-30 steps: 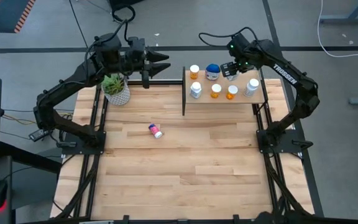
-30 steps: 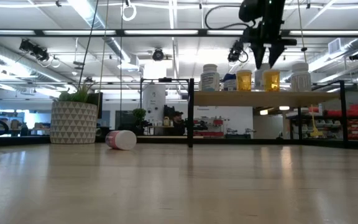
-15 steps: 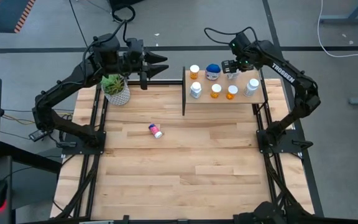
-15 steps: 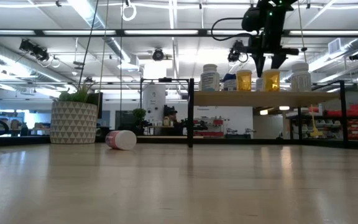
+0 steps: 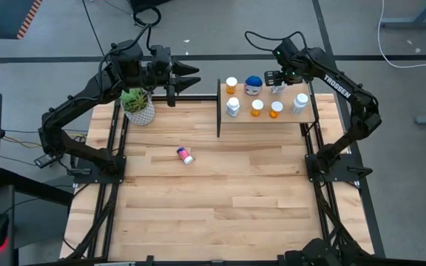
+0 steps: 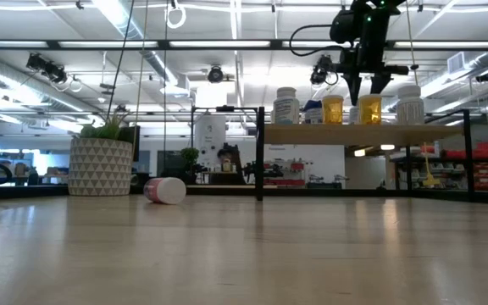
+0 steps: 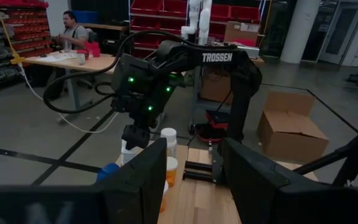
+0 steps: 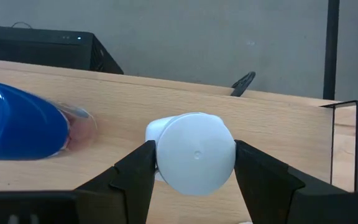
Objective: Pick and place medicine bottles onto shelf by color
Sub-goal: Put the white blue pill bottle on the shelf aligned with the orange pill bottle
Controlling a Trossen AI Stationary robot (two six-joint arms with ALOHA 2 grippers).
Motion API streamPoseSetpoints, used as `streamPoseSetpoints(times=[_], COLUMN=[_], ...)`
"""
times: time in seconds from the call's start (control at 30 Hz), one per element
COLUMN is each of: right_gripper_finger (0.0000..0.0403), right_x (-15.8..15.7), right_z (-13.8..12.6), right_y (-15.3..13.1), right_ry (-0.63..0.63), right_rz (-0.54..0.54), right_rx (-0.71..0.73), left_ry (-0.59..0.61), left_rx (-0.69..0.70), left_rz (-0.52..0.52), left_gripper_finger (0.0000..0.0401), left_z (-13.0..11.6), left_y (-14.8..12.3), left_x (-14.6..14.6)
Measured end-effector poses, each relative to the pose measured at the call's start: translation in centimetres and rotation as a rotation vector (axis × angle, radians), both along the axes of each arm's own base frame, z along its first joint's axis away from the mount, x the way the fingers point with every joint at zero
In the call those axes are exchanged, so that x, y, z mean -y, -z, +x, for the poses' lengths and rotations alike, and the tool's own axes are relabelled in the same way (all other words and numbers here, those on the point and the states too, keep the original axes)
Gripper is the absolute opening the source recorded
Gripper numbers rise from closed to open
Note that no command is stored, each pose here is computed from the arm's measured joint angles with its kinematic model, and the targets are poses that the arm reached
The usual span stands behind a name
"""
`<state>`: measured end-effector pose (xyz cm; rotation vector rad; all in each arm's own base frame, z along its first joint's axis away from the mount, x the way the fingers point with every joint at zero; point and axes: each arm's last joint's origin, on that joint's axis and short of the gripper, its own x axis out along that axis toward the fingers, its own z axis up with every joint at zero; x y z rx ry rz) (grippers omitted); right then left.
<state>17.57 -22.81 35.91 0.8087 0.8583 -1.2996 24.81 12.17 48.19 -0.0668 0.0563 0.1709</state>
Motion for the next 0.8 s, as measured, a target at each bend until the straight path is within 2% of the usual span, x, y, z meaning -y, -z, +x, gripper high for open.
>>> streamPoseSetpoints(times=[0.43, 0.63, 0.8], right_gripper_finger=[0.0211, 0.0211, 0.0211], right_x=[-0.05, -0.02, 0.36], right_z=[0.05, -0.01, 0.42], right_y=[0.01, 0.02, 0.86], right_ry=[0.041, 0.104, 0.104], right_rz=[0.000, -0.006, 0.029], right_rx=[0.016, 0.031, 0.007], left_ry=[-0.001, -0.002, -0.002], left_rx=[0.004, 0.005, 0.005], left_rz=[-0.019, -0.026, -0.029], left_gripper_finger=[0.0165, 0.0164, 0.0164], left_z=[0.00, 0.01, 0.01], left_y=[-0.01, -0.01, -0.01], left_x=[0.00, 0.00, 0.00])
